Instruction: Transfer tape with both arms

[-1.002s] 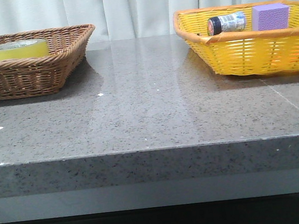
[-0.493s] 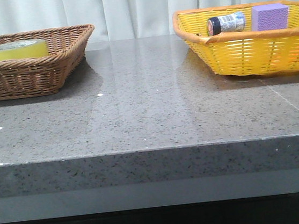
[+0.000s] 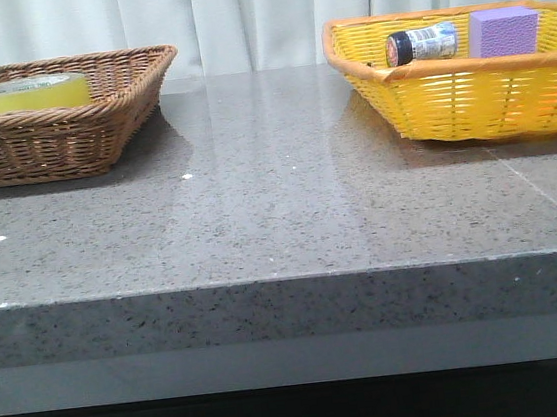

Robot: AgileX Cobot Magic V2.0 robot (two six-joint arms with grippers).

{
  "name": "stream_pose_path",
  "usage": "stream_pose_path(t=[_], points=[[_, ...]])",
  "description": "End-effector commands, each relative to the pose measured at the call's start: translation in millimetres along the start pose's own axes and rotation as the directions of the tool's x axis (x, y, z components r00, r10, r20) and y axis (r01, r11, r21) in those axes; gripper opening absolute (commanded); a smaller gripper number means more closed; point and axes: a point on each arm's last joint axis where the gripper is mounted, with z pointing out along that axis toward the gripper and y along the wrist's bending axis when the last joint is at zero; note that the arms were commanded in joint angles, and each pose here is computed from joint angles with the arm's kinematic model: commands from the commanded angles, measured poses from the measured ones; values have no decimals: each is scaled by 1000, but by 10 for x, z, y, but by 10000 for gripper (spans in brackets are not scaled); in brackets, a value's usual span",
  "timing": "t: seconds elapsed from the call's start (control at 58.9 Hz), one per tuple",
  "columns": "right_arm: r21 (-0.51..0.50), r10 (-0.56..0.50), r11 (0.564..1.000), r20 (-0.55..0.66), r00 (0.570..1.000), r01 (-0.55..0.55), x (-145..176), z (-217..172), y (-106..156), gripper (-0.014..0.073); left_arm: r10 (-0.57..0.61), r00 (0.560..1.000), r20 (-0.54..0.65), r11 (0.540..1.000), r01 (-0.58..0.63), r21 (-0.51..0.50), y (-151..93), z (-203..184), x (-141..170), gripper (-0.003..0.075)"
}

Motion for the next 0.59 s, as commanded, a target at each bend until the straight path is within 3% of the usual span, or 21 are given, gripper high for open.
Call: stream_pose_path(t=[0.0, 0.374, 0.476, 0.578], points=[[-1, 4, 1000, 99, 995, -4, -132, -49, 7, -69, -7, 998, 64, 1000, 7, 6, 8, -6, 44, -20], [-7, 6, 1000, 104, 995, -5, -114, -50, 13, -69, -7, 998, 64, 1000, 7, 6, 8, -6, 44, -20], [20, 7, 1000, 164, 986, -11, -17, -121, -21, -69, -7, 998, 64, 1000, 7, 6, 8, -6, 44, -20], [112, 23, 992, 281, 959, -57, 189, -165, -143, -69, -7, 998, 64, 1000, 7, 6, 8, -6, 44, -20]])
